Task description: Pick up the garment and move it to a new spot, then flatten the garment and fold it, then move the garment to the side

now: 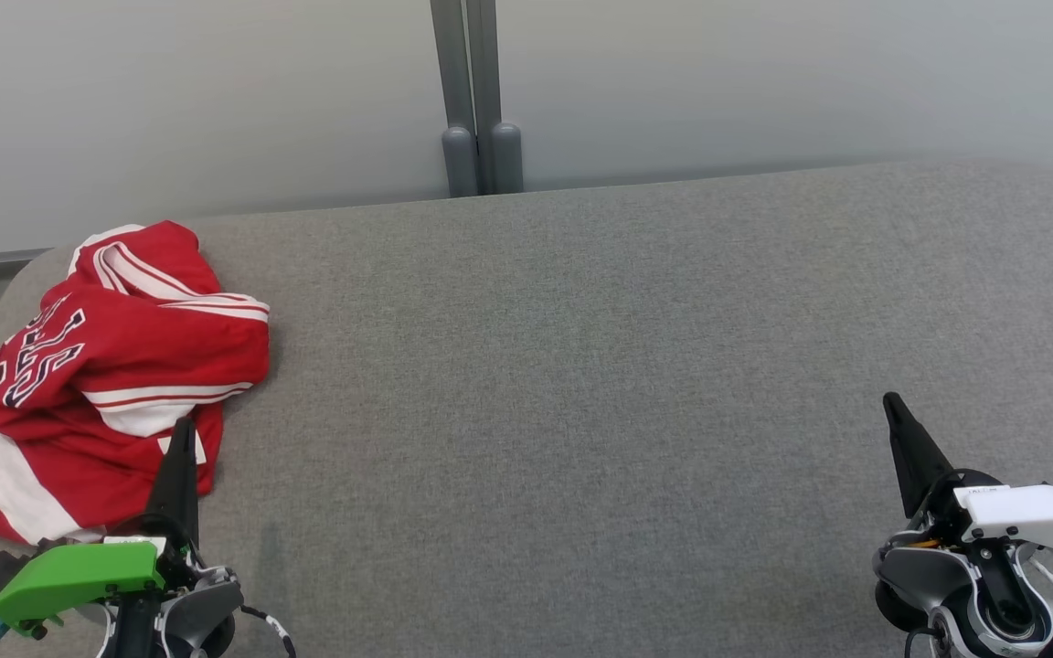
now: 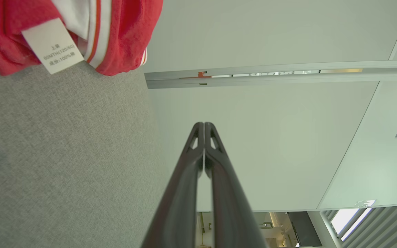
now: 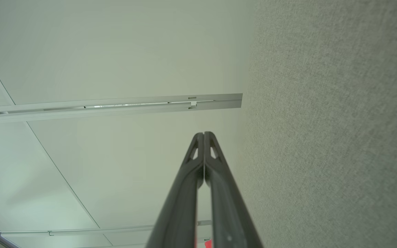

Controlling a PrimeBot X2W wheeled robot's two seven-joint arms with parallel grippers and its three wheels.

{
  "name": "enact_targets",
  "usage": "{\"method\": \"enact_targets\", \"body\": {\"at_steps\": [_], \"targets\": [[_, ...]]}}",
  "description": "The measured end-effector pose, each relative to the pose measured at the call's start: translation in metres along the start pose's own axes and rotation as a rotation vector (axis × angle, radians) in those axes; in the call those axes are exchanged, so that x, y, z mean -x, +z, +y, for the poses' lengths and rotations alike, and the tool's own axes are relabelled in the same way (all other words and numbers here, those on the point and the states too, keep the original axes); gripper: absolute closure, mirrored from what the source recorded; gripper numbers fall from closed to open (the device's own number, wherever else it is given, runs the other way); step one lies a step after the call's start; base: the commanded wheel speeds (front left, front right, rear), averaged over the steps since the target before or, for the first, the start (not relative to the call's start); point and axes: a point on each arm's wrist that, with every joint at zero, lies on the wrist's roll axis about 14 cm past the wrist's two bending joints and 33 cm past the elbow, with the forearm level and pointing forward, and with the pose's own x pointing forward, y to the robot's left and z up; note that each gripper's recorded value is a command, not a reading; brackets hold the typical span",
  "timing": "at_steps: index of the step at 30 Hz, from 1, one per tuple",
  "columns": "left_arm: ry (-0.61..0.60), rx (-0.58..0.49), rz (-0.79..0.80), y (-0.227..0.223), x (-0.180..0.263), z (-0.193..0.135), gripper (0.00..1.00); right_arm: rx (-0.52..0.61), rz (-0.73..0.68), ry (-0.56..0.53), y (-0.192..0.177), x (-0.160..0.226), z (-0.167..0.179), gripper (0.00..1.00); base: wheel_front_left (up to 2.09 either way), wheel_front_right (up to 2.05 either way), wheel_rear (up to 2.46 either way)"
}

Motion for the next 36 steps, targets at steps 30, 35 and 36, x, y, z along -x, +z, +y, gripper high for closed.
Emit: {"method": "enact_targets", "body": {"at_steps": [30, 35, 36], "targets": [[0.000, 0.000, 0.000, 0.0000, 0.0000, 0.0000, 1.00, 0.000, 0.000, 0.000, 0.0000, 0.0000, 0.0000, 1.00, 0.00, 0.00, 0.00], [0.000, 0.000, 0.000, 0.0000, 0.0000, 0.0000, 1.00, 0.000, 0.000, 0.000, 0.0000, 0.0000, 0.0000, 1.00, 0.00, 0.00, 0.00], [0.000, 0.000, 0.000, 0.0000, 0.0000, 0.0000, 1.00, 0.000, 0.000, 0.000, 0.0000, 0.0000, 0.0000, 1.00, 0.00, 0.00, 0.00]]}}
